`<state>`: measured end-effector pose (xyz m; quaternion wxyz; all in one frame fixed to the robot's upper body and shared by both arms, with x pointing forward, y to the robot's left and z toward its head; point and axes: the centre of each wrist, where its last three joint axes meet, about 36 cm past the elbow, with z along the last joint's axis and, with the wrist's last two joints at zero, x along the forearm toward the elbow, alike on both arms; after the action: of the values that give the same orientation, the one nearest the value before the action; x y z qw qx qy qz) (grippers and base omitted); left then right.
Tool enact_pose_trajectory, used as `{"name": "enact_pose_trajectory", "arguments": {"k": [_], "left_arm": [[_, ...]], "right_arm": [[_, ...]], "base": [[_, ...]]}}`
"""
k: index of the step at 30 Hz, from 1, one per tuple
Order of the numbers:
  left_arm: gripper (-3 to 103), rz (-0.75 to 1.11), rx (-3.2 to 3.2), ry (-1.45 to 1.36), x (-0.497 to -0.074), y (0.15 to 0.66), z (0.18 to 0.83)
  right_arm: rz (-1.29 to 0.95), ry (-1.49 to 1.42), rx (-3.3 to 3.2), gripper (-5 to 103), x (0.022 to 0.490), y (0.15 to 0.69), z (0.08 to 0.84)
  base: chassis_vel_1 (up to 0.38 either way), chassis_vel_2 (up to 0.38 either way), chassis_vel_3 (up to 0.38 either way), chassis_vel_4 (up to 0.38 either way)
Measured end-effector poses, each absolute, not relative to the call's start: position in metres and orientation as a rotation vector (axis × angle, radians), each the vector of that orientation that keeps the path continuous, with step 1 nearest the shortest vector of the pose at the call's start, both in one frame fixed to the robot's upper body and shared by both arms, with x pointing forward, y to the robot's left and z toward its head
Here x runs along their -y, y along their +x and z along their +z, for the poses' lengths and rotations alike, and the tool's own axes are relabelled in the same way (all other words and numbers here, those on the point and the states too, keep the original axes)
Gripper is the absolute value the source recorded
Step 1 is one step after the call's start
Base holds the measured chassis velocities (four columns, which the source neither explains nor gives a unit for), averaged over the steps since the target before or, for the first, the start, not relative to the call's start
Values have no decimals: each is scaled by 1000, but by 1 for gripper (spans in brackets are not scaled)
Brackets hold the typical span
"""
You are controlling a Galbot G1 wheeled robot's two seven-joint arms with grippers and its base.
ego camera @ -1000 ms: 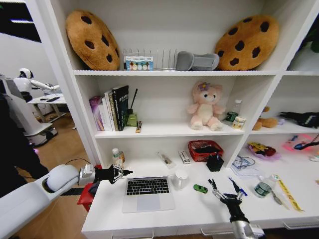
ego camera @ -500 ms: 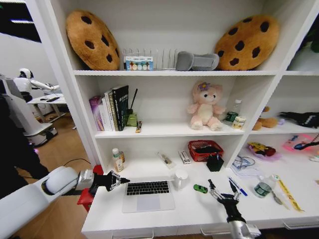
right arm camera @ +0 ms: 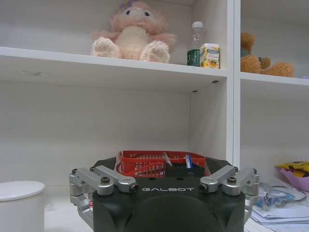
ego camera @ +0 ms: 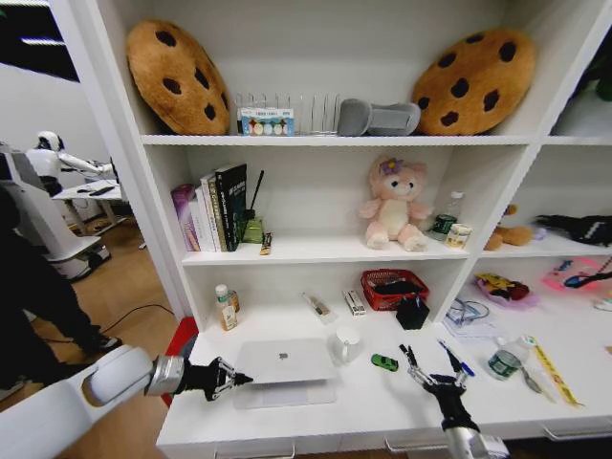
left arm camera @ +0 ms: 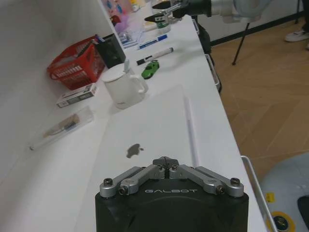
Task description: Organize the objects on the table.
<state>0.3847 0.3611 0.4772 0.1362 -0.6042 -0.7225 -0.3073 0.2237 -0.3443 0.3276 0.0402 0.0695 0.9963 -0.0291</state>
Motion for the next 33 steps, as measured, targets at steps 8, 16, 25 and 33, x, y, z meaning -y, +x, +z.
{"name": "enact_pose_trajectory", "arguments": {"k": [8,16,25,33], "left_arm": [[0,-832,2341,-1517,-379,362,455],[-1,-638,2805,-839,-393,352,462],[36,-288,2912,172,-390,283,483],[68,-147,2940,323,-353,215,508]], "right_arm": [[-81,214,-3047,100,345,225,329],[-80,193,-3037,100,346,231,335],[-88,183,-3082,100,338,238,345],[-59,111,-3133,100,324,230,356]], "base": [[0,0,0,0],[0,0,0,0],[0,0,0,0],[0,0,0,0]]}}
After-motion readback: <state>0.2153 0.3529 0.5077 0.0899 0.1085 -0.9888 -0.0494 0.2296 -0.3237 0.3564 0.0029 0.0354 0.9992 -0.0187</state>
